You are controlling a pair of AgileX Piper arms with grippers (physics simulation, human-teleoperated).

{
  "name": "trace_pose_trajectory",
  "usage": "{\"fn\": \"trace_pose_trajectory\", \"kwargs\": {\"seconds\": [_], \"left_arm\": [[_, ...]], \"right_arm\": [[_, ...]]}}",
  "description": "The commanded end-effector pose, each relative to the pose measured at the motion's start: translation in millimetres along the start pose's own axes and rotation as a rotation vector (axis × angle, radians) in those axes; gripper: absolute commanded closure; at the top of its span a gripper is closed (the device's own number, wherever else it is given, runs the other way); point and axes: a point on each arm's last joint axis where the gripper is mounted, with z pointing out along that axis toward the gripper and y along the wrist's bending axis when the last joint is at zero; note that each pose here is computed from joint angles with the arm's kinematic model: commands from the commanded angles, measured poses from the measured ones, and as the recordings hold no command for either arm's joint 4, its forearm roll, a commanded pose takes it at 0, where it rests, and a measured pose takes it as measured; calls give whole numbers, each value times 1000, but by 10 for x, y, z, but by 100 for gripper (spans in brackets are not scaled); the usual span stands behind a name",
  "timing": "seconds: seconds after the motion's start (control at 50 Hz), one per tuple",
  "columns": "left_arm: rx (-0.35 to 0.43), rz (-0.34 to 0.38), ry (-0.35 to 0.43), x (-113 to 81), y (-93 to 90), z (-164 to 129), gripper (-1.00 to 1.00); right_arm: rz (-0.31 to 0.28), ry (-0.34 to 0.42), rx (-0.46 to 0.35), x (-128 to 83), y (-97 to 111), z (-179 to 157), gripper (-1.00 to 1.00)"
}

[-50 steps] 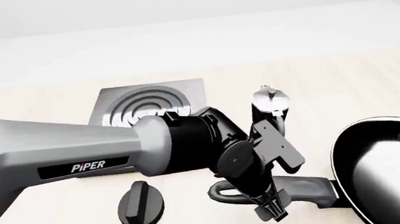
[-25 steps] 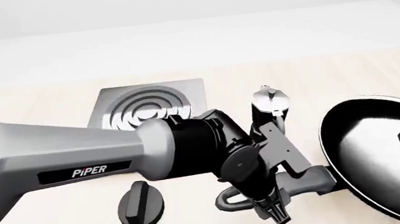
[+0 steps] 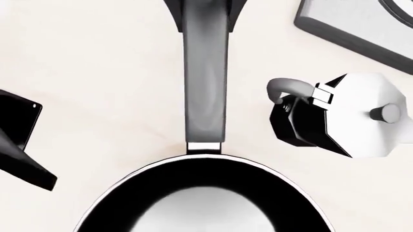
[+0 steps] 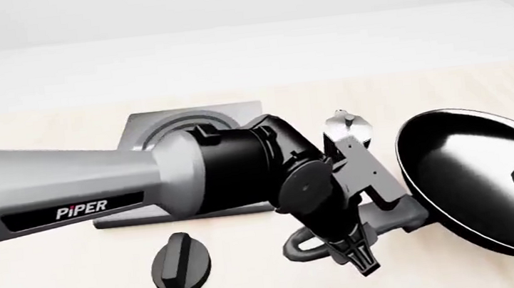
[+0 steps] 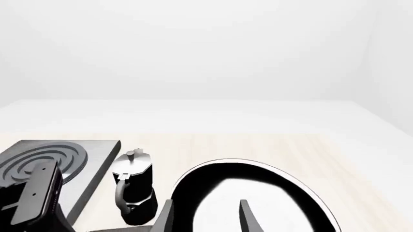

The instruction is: Put the frying pan on the stove.

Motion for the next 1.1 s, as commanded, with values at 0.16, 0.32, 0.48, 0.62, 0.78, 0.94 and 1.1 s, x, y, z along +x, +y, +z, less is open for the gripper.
{"fn": "trace_pose_trajectory", "kwargs": {"seconds": [0.16,0.32,0.48,0.62,0.78,0.94,1.1], "left_arm": [[-13,39,-61,-227,83,-286,100],[-27,48,-71,-326,193,-384,100],[-40,59,-79,-427,297,-490,100],[-52,74,-74,-462,396,-533,100],[-60,85,-82,-513,447,-612,100],[-63,108,-96,-609,452,-747,100],[-72,131,-110,-705,498,-886,100]], "right_arm": [[0,0,0,0,0,0,-100],[0,0,0,0,0,0,-100],[0,0,0,0,0,0,-100],[0,0,0,0,0,0,-100],[0,0,0,0,0,0,-100],[0,0,0,0,0,0,-100],[0,0,0,0,0,0,-100]]}}
